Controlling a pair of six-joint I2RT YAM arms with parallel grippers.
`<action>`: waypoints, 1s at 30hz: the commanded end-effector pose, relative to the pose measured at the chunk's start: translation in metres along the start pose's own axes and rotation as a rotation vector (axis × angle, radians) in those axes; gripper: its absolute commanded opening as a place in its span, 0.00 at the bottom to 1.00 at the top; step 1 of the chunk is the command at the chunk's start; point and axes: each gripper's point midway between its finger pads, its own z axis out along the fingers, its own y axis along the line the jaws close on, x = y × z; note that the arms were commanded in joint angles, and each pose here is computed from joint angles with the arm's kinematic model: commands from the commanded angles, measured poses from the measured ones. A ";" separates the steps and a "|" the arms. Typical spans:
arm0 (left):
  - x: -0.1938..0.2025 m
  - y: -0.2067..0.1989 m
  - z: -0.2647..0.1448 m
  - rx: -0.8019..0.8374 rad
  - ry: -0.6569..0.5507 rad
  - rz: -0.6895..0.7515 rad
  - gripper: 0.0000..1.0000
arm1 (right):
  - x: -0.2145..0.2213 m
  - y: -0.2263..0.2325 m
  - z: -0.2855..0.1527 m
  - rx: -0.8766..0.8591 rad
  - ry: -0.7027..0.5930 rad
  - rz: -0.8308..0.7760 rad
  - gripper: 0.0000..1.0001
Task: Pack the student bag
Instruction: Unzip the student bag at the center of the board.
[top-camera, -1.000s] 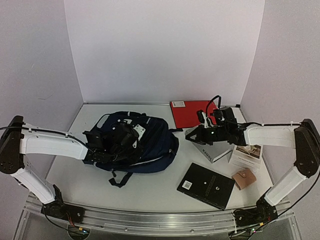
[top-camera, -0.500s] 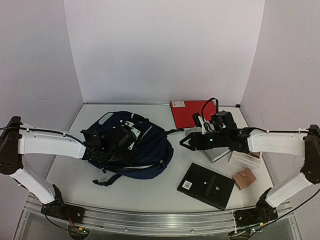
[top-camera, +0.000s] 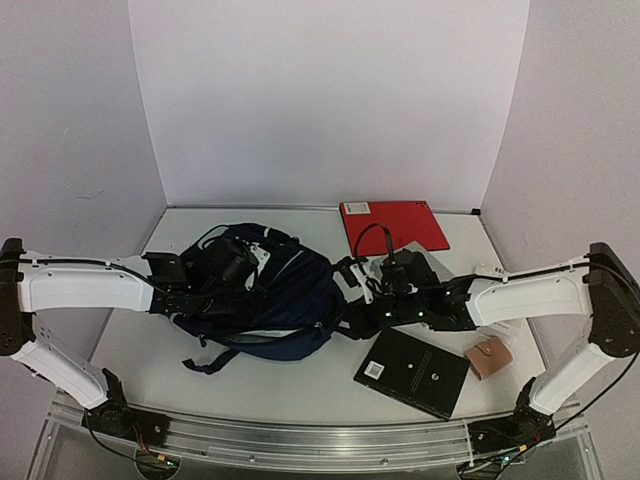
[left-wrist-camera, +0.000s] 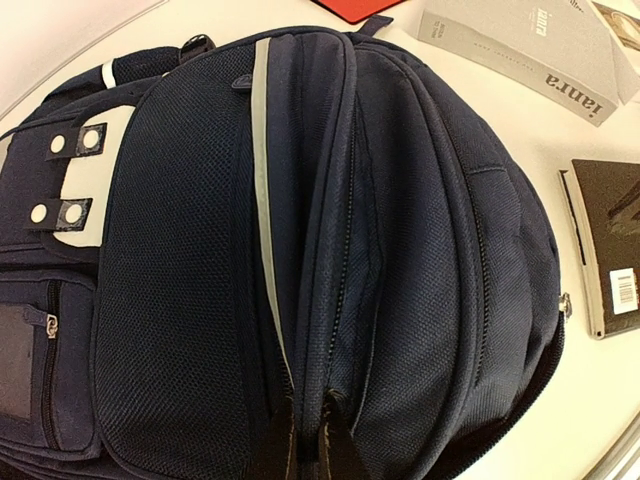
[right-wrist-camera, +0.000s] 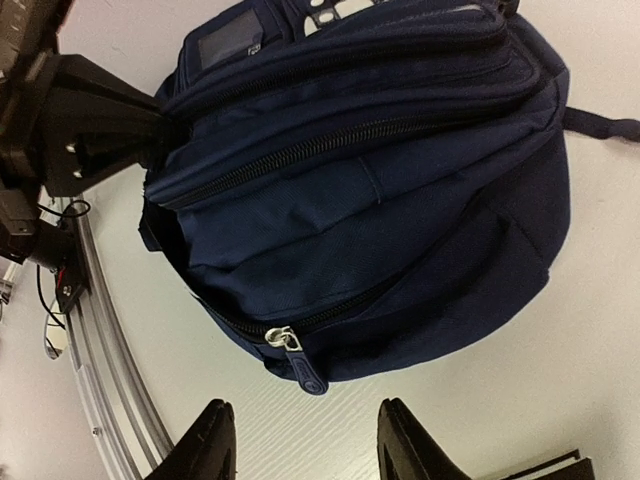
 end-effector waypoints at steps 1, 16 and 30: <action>-0.050 0.001 -0.030 0.033 -0.147 -0.056 0.00 | -0.009 0.024 0.021 -0.064 -0.001 -0.089 0.42; -0.055 0.008 -0.029 0.026 -0.142 -0.051 0.00 | 0.002 0.025 0.055 -0.054 0.034 -0.120 0.20; -0.040 0.030 -0.026 -0.070 -0.176 0.036 0.00 | -0.027 -0.044 0.023 0.353 -0.039 -0.091 0.00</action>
